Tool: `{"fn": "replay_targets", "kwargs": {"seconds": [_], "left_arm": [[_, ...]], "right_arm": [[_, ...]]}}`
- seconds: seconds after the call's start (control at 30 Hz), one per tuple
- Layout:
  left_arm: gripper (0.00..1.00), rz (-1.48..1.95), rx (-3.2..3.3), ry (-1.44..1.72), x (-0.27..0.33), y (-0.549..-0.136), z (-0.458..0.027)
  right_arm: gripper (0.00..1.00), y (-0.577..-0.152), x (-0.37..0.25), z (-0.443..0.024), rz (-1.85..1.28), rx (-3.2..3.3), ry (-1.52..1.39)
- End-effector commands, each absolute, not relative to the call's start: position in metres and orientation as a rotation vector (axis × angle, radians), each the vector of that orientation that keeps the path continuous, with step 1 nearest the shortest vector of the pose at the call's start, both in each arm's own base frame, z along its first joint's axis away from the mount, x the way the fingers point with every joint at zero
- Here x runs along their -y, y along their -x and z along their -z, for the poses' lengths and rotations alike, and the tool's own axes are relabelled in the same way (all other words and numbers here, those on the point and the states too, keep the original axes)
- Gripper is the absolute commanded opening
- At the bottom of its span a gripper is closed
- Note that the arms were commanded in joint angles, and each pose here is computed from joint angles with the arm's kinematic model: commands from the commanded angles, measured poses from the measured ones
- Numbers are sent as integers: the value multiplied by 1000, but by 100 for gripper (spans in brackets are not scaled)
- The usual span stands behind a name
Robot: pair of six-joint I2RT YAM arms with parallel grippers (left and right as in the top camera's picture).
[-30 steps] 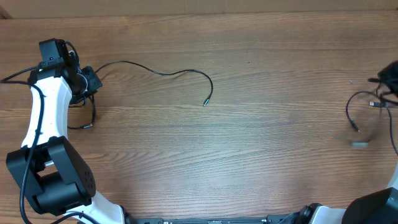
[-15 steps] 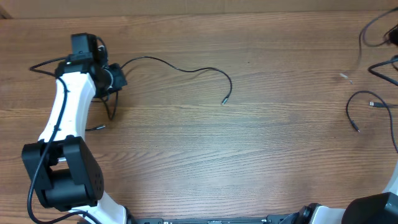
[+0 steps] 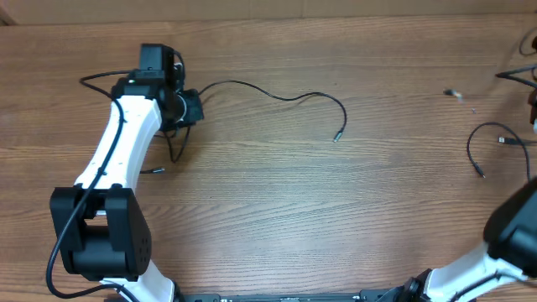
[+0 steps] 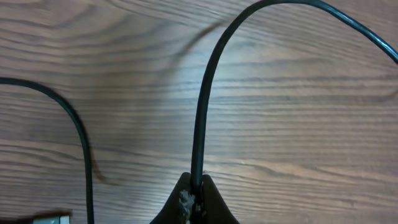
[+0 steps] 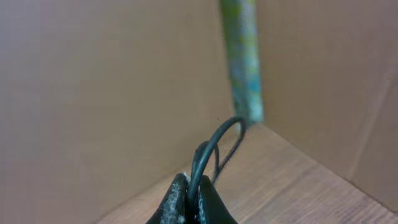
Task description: Untangle cables
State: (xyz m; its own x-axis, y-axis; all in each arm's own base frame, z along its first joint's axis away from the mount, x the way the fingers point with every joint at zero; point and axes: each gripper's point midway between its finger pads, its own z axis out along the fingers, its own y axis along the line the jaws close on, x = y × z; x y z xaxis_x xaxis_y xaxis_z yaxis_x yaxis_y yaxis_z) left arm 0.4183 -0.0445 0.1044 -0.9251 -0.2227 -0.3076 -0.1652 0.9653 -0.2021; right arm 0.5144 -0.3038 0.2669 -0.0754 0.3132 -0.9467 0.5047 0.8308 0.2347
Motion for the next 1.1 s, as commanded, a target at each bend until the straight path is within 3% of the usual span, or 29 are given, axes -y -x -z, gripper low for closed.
{"fn": "replay_targets", "kwargs": {"seconds": [0.0,0.37,0.47,0.57,0.63,0.67,0.87,1.07], "left_arm": [[4,266,-2782,238,59,-417,-109],[4,293,-2799,83,105,-408,-109],[4,297,-2801,61,112,-406,-109],[4,301,-2803,45,117,-405,-109],[4,302,-2804,37,119,-404,-109],[4,303,-2804,34,121,-404,-109],[4,306,-2805,21,125,-402,-109],[5,363,-2797,20,132,-404,-111]], "right_arm": [[4,-517,330,-267,239,-1632,-668],[4,-565,367,-167,205,-1797,-752],[13,-573,359,-138,105,-1824,-797],[43,-577,352,-123,5,-1816,-873],[86,-577,351,-120,-22,-1806,-912],[100,-578,351,-120,-27,-1803,-917],[100,-573,333,-154,-119,-1885,-912],[100,-532,303,-192,-171,-2060,-1022]]}}
